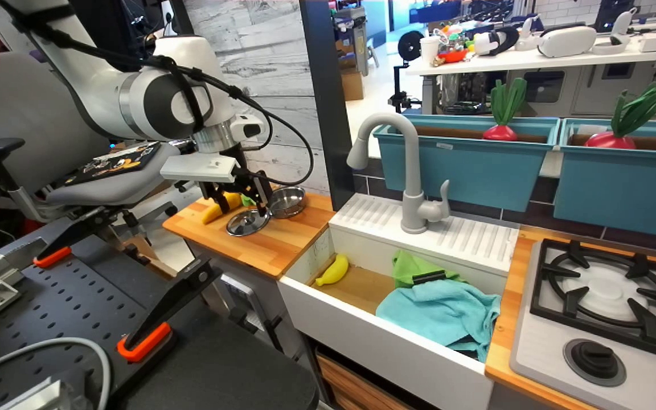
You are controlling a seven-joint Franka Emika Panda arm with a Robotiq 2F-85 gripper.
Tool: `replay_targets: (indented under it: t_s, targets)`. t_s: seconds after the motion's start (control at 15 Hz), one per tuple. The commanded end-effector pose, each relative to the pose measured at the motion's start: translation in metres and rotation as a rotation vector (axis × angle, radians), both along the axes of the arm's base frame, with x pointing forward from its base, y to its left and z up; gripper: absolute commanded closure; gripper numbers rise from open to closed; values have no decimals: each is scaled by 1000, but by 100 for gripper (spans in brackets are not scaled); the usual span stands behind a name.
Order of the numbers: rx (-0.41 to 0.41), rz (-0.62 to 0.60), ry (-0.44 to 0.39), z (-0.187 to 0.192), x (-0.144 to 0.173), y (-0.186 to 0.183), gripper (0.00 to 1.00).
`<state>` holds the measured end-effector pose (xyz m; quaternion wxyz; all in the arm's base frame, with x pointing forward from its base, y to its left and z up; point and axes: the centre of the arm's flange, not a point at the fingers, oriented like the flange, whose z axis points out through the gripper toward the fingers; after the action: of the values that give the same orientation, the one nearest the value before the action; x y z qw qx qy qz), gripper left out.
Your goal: Cover the pot with the silver lid
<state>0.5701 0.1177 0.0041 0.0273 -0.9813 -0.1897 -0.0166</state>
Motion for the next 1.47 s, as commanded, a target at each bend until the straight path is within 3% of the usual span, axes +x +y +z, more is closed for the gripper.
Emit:
replay_targets:
  t_s: [0.0,0.67,1.4]
  targets:
    - [3,16,16,7,2,1,0]
    - [-17,51,30,4,0,22,0]
    - [-11,35,70,-8,10,16,0]
